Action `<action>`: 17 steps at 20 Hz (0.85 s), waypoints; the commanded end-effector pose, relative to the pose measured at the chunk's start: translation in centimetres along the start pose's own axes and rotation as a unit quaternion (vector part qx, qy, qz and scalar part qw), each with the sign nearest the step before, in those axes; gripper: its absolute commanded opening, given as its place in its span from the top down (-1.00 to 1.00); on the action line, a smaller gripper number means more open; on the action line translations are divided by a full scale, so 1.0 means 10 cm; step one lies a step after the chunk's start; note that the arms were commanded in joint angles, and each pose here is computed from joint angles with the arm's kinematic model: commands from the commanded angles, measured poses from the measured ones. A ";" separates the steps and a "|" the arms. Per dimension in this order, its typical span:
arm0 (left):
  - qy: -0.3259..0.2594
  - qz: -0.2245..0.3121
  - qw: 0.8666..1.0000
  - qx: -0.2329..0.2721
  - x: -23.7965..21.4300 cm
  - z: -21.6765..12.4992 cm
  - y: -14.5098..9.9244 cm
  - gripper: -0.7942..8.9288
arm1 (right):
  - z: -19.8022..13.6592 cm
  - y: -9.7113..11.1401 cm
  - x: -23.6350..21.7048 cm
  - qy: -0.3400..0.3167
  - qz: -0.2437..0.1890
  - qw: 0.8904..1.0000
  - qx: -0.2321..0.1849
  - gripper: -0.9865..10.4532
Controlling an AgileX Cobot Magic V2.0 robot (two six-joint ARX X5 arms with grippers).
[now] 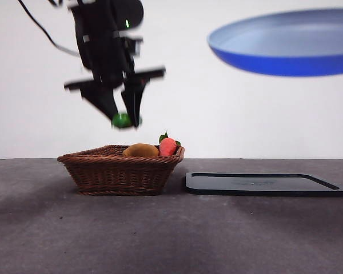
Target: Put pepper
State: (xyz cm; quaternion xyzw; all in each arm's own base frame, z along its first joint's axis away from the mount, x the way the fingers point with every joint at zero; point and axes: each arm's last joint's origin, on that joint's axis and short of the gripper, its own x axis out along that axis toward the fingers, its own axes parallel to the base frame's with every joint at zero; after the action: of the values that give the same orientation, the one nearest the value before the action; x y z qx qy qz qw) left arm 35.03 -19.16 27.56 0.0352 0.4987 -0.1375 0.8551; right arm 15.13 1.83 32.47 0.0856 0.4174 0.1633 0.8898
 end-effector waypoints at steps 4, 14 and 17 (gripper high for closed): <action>-0.078 -0.069 0.994 0.037 -0.78 -0.03 -0.26 0.63 | 0.28 -0.15 0.51 0.039 0.001 0.999 0.039 0.82; -0.064 -0.185 0.958 0.208 -0.76 -0.44 -1.31 0.63 | 0.39 -0.39 1.30 0.110 0.029 0.987 0.115 0.82; -0.042 -0.183 0.952 0.241 -0.42 -0.50 -1.50 0.63 | 0.38 -0.39 1.30 0.114 0.029 0.986 0.120 0.82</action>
State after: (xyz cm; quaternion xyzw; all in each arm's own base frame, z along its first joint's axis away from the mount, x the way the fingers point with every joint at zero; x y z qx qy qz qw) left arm 24.82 -31.01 29.97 0.1298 0.4218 -0.3986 0.8039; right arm 26.36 2.71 24.26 0.1780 0.5342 0.1446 0.8136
